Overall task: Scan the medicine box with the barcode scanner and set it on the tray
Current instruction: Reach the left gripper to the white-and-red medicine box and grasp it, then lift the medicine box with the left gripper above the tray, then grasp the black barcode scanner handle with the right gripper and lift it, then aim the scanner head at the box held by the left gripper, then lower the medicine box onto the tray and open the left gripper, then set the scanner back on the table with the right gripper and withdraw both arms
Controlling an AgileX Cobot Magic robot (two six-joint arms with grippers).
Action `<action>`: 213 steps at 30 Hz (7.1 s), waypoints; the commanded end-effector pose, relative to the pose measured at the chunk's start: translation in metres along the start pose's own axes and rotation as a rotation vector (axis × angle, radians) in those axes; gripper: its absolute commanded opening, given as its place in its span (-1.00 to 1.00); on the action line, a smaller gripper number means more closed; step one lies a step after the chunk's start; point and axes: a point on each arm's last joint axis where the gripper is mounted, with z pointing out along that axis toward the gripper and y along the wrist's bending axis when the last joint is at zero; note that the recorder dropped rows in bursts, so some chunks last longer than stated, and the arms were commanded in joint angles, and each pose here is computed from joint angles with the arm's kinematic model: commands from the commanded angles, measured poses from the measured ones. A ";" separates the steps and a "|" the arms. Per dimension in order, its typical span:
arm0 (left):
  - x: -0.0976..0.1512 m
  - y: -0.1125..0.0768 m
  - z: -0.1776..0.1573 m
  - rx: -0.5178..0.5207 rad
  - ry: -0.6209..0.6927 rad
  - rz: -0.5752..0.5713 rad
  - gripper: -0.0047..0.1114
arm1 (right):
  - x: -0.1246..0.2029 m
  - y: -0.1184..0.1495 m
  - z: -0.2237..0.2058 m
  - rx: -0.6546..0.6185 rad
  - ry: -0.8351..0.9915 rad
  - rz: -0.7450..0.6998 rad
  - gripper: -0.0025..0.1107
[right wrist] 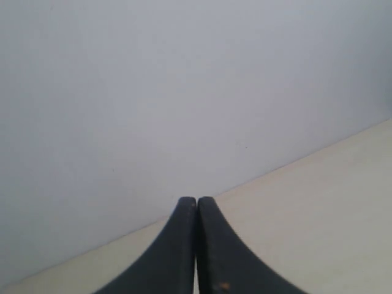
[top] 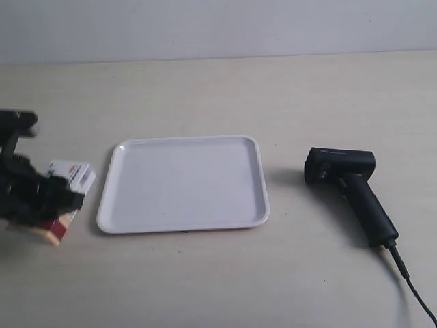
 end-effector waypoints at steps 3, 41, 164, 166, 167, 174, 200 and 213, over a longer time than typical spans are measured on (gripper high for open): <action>-0.080 -0.035 -0.040 0.214 -0.075 0.355 -0.92 | 0.001 0.003 0.019 0.055 0.211 -0.078 -0.96; -0.121 -0.056 0.048 0.396 -0.088 0.638 -0.92 | 0.131 0.011 0.168 0.109 1.020 -0.416 0.46; -0.101 -0.062 0.052 0.580 -0.170 1.267 -0.92 | 0.108 0.035 0.243 -0.067 1.215 -0.708 -0.96; -0.100 -0.062 0.057 0.584 -0.168 1.279 -0.92 | 0.108 0.034 0.242 -0.042 1.226 -0.700 -0.96; -0.100 -0.061 0.060 0.579 -0.168 1.279 -0.92 | 0.108 0.033 0.241 -0.034 1.237 -0.695 -0.96; -0.099 -0.060 0.067 0.559 -0.164 1.271 -0.92 | 0.104 0.032 0.228 -0.047 1.189 -0.681 -0.96; -0.088 -0.060 0.097 0.588 -0.059 1.022 -0.92 | 0.141 0.021 0.240 -0.007 1.165 -0.578 -0.96; -0.086 -0.059 0.105 0.563 -0.020 0.908 0.55 | 0.141 0.022 0.241 0.021 1.147 -0.523 0.45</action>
